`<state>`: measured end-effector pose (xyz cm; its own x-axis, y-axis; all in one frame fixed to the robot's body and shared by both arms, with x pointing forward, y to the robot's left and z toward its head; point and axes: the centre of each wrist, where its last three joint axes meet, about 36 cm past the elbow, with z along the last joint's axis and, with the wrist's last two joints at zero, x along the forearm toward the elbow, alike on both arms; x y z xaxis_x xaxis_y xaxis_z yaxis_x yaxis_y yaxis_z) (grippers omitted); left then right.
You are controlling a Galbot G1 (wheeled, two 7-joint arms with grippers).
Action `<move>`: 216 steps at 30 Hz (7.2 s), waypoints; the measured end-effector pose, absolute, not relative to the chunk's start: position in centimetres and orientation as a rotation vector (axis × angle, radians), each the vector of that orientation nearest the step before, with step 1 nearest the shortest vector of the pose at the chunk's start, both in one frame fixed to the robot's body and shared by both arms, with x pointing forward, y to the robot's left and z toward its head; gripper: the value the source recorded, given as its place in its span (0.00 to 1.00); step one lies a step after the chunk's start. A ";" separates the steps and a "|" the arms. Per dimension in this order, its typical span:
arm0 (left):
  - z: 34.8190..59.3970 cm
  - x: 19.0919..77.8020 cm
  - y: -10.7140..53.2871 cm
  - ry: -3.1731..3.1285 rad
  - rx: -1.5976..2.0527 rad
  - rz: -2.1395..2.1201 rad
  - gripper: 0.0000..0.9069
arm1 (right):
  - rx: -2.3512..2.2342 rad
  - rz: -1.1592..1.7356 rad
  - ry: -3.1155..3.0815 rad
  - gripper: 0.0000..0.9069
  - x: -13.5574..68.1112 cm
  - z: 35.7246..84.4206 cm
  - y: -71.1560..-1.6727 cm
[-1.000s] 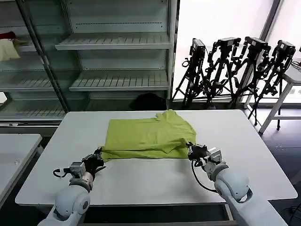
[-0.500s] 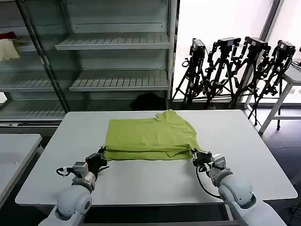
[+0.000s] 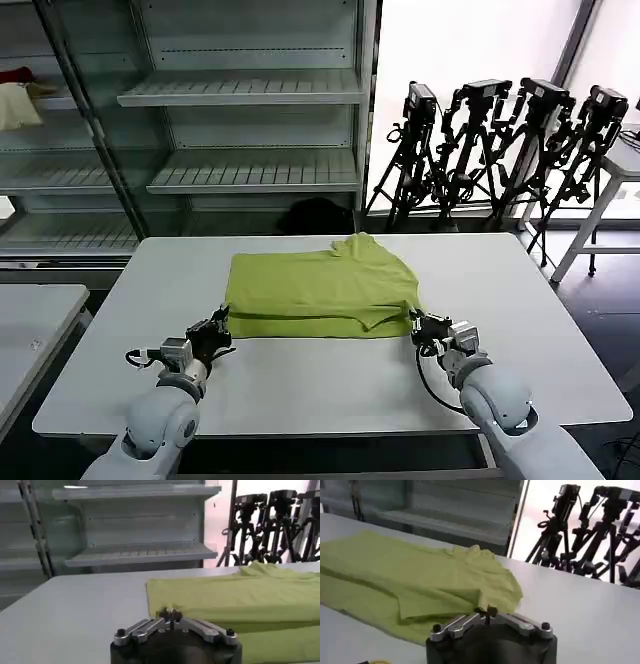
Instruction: Fold and organize the clothes.
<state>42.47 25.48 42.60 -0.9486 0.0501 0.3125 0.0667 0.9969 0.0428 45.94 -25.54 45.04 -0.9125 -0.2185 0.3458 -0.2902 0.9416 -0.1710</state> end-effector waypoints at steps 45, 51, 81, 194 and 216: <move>42.9 39.1 26.7 -2.687 -0.149 0.034 0.73 | 0.298 0.157 -2.667 0.49 43.7 43.1 -28.0; 42.7 39.4 26.7 -2.683 -0.153 0.050 0.36 | 0.304 0.147 -2.662 0.42 43.7 43.0 -28.0; 41.9 40.0 27.2 -2.694 -0.172 0.052 0.00 | 0.319 0.136 -2.660 0.00 44.0 43.1 -28.2; 51.8 21.1 22.4 -2.796 0.012 -0.185 1.00 | 0.257 0.210 -2.721 1.00 30.1 52.5 -29.7; 47.8 36.1 27.8 -2.786 -0.285 -0.035 1.00 | 0.568 0.066 -2.736 1.00 49.0 50.1 -27.7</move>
